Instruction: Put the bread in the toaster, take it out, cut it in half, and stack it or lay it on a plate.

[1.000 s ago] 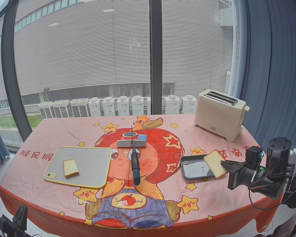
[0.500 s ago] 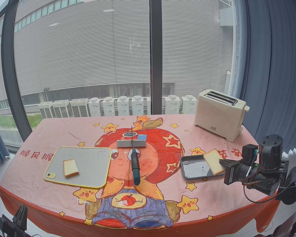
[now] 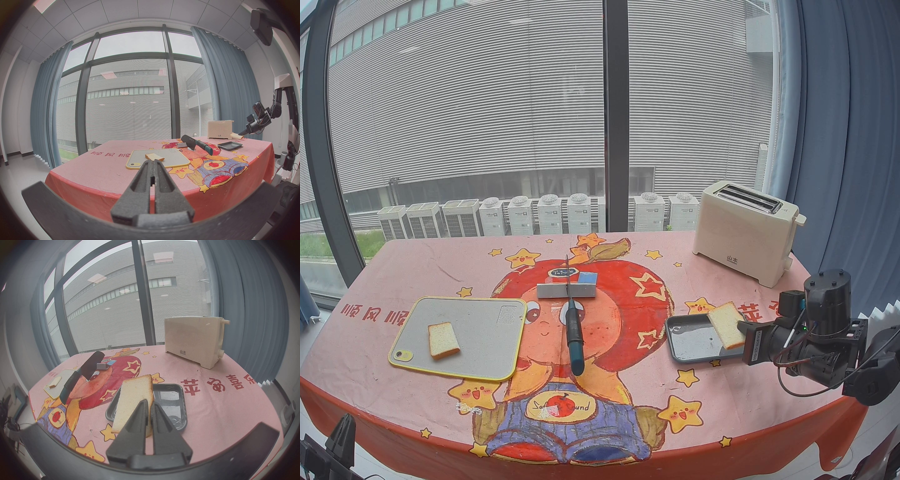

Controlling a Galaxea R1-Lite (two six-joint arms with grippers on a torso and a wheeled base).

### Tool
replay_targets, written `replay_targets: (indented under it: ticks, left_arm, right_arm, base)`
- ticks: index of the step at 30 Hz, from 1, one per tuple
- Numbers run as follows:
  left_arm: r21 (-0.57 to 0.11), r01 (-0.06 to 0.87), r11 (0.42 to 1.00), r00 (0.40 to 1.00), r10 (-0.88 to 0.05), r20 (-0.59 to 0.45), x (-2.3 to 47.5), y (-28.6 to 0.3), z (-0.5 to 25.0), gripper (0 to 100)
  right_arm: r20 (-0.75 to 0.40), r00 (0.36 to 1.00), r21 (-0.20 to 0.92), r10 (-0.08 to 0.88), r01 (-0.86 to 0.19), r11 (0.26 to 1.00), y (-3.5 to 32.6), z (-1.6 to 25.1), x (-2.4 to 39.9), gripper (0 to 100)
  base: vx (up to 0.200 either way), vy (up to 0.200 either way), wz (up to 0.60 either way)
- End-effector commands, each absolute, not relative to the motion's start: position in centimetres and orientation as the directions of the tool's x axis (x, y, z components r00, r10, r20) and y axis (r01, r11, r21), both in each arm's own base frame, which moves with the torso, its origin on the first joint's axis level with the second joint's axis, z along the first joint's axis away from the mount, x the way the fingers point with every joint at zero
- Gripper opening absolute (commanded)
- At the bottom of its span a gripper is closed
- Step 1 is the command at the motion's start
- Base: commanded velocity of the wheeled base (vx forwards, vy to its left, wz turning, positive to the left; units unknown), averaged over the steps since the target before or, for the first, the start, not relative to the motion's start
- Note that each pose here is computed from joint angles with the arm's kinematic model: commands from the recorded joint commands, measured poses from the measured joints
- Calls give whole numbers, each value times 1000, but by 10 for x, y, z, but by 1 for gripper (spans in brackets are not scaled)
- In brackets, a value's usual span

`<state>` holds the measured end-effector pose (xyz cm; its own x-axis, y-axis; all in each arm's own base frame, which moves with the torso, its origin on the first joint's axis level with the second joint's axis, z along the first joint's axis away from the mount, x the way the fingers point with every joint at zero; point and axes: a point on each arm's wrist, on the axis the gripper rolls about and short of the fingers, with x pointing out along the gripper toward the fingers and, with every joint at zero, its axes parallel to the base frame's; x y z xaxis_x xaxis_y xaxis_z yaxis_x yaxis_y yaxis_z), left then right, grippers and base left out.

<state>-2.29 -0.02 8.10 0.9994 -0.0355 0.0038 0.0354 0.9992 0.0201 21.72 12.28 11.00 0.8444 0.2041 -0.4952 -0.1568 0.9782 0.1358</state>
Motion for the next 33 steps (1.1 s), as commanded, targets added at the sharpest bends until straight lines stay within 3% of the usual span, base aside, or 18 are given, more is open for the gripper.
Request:
replay_targets:
  ticks: [1, 33]
  left_arm:
    - [20, 35, 999, 999, -35, 3, -23, 0, 76, 0]
    - [20, 35, 999, 999, -35, 3, -23, 0, 76, 0]
  right_arm:
    - [-512, 836, 138, 199, -149, 979, 127, 104, 224, 0]
    - [-578, 812, 77, 89, -55, 996, 121, 79, 243, 0]
  base:
    - [0, 0, 0]
    - [0, 0, 0]
